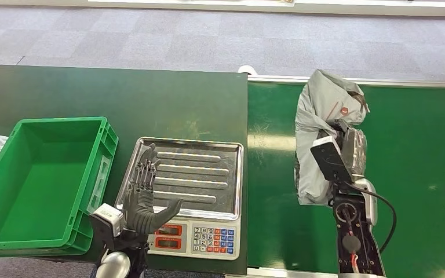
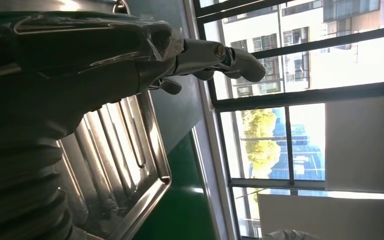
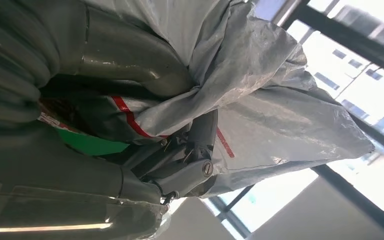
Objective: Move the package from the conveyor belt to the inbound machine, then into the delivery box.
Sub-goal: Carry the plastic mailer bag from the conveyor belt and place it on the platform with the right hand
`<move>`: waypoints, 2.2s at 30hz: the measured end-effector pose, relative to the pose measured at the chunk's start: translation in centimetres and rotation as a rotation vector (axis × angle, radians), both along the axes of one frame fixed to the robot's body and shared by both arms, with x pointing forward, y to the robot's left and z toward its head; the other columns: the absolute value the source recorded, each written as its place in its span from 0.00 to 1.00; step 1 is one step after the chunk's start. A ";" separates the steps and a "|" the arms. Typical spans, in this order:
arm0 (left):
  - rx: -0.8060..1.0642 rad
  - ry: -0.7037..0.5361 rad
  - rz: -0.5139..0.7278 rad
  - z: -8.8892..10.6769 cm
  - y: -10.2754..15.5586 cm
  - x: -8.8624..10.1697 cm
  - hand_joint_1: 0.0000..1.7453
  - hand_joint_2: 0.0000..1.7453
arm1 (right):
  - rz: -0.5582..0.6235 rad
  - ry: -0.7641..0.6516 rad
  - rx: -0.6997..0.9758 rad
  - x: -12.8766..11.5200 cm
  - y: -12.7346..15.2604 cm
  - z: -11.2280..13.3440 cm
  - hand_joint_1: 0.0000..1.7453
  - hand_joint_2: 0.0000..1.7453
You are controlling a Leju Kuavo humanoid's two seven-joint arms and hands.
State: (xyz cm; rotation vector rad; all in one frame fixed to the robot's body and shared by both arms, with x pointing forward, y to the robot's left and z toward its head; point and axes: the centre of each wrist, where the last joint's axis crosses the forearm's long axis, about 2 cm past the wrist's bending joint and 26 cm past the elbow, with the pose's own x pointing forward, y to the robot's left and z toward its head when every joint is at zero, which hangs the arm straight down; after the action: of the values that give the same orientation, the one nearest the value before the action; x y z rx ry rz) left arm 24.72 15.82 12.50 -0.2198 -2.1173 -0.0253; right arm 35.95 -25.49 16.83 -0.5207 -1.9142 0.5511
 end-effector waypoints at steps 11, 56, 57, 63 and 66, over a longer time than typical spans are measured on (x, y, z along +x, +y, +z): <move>-0.068 -0.091 0.102 2.8 0.4 2.3 0.00 1.00 | 0.336 -0.067 0.091 2.6 8.3 6.6 1.00 1.00; -0.163 -0.191 0.336 7.0 -0.4 5.5 0.00 1.00 | 0.937 0.220 0.053 2.0 17.6 1.6 1.00 1.00; -0.164 -0.192 0.335 7.0 -0.4 5.5 0.00 1.00 | 0.948 0.207 0.063 1.9 17.7 1.6 1.00 1.00; -0.170 -0.192 0.335 7.0 -0.6 5.4 0.00 1.00 | 0.954 0.214 0.071 1.8 18.0 1.4 0.01 1.00; -0.171 -0.192 0.336 7.0 -0.6 5.4 0.00 1.00 | 0.936 0.232 0.066 1.8 18.0 1.2 0.00 1.00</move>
State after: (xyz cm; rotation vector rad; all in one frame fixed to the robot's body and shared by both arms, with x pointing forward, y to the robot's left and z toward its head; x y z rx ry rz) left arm 30.17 15.20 19.52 0.0424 -2.3248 0.3457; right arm 37.73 -7.53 18.02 0.5157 -1.8626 1.0731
